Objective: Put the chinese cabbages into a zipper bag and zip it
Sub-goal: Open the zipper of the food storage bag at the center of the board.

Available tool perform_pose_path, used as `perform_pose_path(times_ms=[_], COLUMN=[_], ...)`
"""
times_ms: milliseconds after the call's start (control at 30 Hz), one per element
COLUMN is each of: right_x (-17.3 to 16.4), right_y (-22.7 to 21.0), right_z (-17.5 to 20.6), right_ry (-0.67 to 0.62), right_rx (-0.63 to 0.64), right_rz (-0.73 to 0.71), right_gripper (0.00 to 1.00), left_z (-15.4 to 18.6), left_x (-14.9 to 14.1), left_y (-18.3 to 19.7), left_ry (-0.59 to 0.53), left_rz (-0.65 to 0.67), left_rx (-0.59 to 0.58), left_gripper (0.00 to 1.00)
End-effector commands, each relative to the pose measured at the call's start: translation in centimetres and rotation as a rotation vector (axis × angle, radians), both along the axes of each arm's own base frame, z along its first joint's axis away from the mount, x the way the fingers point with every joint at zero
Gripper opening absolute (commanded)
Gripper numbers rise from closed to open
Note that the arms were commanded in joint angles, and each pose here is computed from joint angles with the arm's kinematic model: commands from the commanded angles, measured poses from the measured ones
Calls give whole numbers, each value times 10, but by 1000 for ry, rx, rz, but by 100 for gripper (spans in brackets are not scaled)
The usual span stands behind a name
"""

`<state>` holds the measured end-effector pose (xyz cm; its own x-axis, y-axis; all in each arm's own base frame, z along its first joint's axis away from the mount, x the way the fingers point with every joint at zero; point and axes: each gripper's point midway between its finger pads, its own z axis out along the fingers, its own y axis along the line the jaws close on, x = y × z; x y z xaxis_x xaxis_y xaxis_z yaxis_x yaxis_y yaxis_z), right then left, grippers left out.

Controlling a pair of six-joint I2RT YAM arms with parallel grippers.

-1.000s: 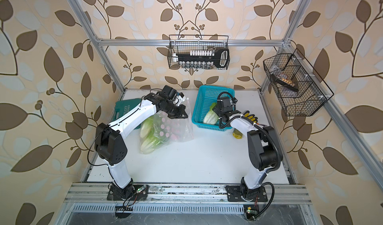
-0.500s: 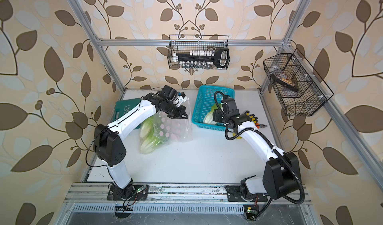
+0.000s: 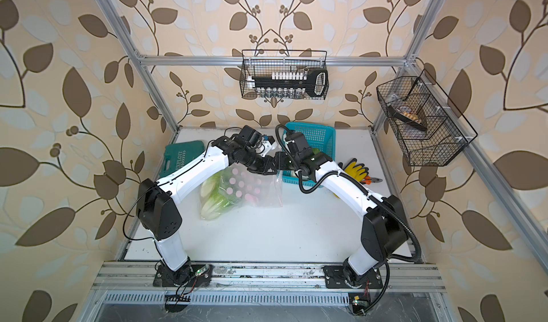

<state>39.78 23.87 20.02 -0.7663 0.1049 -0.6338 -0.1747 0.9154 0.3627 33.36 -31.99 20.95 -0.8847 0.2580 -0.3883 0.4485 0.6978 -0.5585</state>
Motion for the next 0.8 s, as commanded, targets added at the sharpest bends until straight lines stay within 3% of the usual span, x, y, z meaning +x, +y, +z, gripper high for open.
perform_pose_path(times_ms=[0, 167, 267, 400, 567, 700, 767], right_x=[11, -3, -12, -23, -30, -21, -12], right_y=[-14, 2, -13, -27, -9, -1, -18], right_z=[-3, 33, 44, 23, 14, -6, -25], right_ry=[7, -45, -54, 5, 13, 54, 91], right_rx=[34, 161, 158, 66, 65, 53, -19], right_rz=[-57, 65, 42, 20, 53, 43, -15], right_gripper=[57, 66, 67, 66, 66, 66, 63], left_z=[25, 18, 17, 22, 19, 24, 25], left_x=[-2, 1, 3, 3, 5, 4, 3], left_y=[7, 6, 6, 6, 4, 3, 6], left_ry=[-77, -59, -59, -69, -54, -59, -67], left_rz=[2, -4, -1, 4, 7, 6, 5], left_rx=[-17, 0, 5, 2, 2, -5, 6], left_gripper=[0, 0, 0, 0, 0, 0, 0])
